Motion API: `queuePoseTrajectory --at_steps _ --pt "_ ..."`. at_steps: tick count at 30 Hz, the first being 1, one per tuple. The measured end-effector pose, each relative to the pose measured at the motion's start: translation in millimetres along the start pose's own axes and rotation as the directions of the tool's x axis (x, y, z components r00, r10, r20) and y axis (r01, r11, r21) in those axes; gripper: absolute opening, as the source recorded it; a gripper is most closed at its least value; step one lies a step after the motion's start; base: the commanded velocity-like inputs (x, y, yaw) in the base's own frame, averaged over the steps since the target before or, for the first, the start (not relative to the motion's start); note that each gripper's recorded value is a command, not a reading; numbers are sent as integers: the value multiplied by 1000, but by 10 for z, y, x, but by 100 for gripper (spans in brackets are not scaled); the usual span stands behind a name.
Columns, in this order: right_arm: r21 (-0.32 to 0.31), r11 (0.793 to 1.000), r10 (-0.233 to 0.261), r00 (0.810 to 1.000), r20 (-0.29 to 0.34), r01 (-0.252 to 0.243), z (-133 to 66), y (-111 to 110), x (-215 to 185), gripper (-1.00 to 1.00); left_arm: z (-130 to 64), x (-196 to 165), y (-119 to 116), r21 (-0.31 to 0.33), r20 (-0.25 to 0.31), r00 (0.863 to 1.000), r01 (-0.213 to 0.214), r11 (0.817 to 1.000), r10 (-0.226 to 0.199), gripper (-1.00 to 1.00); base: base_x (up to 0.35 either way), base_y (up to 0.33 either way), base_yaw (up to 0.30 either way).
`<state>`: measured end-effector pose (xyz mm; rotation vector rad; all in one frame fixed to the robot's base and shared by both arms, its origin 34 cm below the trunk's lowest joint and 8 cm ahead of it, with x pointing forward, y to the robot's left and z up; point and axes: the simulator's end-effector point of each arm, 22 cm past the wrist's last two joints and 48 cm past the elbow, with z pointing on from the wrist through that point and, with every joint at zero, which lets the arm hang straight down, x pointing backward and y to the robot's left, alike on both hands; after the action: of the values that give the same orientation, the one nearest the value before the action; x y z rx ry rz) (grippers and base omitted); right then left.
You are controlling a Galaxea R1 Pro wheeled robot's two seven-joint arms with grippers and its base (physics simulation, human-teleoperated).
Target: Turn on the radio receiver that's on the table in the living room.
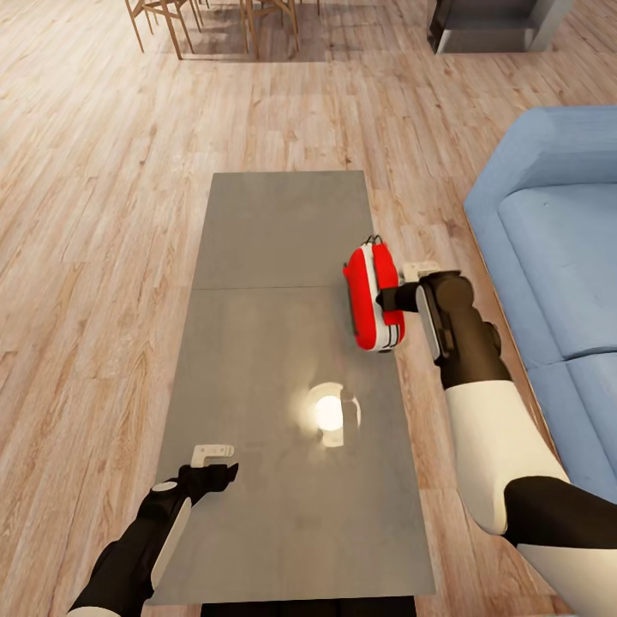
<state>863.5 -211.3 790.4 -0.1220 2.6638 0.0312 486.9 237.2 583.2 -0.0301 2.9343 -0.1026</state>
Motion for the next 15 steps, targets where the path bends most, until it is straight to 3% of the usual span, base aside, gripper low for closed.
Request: queuePoseTrajectory --at_steps 5,11,15 --pt "3 1000 4 999 40 -4 -129 -17 -156 -100 1 -1 0 0 0 1000 0 1000 0 100 0 0 0" --pt "13 1000 6 989 147 -8 -402 -59 -504 -100 -1 -3 0 0 -1 1000 0 1000 0 100 0 0 0" --pt "20 1000 6 983 181 -10 -509 -83 -537 -100 -3 -2 -1 0 -3 1000 0 1000 0 100 0 0 0"
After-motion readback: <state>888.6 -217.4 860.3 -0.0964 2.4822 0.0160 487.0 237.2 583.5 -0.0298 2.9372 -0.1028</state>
